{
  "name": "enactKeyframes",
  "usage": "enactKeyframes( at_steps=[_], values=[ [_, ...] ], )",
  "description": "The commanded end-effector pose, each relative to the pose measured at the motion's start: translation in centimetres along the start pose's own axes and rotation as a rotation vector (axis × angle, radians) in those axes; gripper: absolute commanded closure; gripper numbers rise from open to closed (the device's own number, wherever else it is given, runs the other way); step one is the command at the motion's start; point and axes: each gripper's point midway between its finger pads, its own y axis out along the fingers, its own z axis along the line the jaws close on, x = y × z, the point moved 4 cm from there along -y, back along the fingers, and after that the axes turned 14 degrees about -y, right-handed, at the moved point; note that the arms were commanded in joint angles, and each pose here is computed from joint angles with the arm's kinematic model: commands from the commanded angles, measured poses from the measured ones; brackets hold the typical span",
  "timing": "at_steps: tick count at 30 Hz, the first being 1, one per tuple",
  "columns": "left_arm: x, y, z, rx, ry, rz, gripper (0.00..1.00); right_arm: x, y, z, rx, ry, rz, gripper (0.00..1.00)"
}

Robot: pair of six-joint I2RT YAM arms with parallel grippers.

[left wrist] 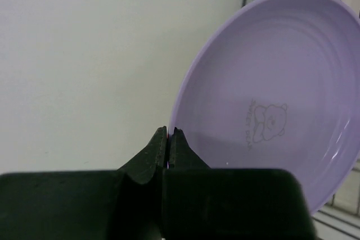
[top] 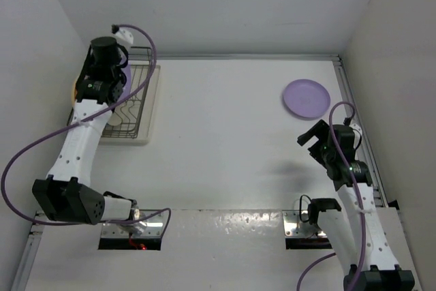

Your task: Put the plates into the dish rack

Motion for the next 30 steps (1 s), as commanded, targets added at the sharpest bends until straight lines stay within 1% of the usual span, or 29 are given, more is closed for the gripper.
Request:
enactKeyframes(
  at_steps=[1, 2, 3, 4, 7, 9, 12, 13, 14, 16, 19, 22, 27, 30],
  values=[
    [-0.1, 0.5, 1.6, 0.121, 0.071, -0.046, 1.00, -0.6, -0.4, 0.3, 0.014, -0.016, 0.006, 0.00],
    [-1.5, 1.1, 0.5, 0.110, 0.101, -0.026, 1.00, -0.8, -0.6, 0.7, 0.032, -0.029, 0.010, 0.00],
    [-2.0, 1.4, 0.0, 0.111, 0.110, -0.027, 1.00, -0.6, -0.6, 0.4, 0.019, -0.019, 0.003, 0.00],
    [-2.6, 1.5, -0.1, 0.148, 0.110, -0.037, 1.00, -0.8, -0.7, 0.4, 0.020, -0.023, 0.002, 0.00],
    [-2.7, 2.0, -0.4, 0.209, 0.099, -0.059, 1.00, -0.9, -0.9, 0.3, 0.015, -0.019, -0.003, 0.00],
    [-2.9, 1.9, -0.3, 0.265, 0.084, -0.041, 1.00, -0.9, -1.1, 0.5, 0.019, -0.025, -0.002, 0.00],
    [-2.5, 1.6, -0.2, 0.296, 0.052, -0.065, 1.00, -1.0, -1.2, 0.4, 0.012, -0.021, -0.003, 0.00],
    [-2.3, 1.5, -0.4, 0.288, 0.062, -0.070, 1.00, -1.0, -1.2, 0.3, 0.006, -0.025, -0.004, 0.00],
    [-1.6, 1.1, -0.2, 0.296, 0.047, -0.099, 1.00, -0.9, -1.3, 0.3, 0.008, -0.021, -0.011, 0.00],
    [-1.1, 0.7, 0.0, 0.314, 0.067, -0.106, 1.00, -0.9, -1.2, 0.3, 0.005, -0.020, -0.011, 0.00],
    [-0.8, 0.5, -0.4, 0.289, 0.083, -0.109, 1.00, -0.6, -1.2, 0.5, 0.006, -0.023, -0.019, 0.00],
    [-2.7, 1.0, -1.3, 0.268, 0.128, -0.063, 1.00, -0.4, -1.1, 0.5, -0.008, -0.028, -0.020, 0.00],
    [-3.6, 1.3, -2.0, 0.261, 0.128, -0.054, 1.00, -0.3, -1.1, 0.6, -0.005, -0.036, -0.023, 0.00],
    [-4.8, 2.0, -2.7, 0.256, 0.134, -0.029, 1.00, -0.2, -1.1, 0.5, -0.006, -0.044, -0.026, 0.00]
  ],
)
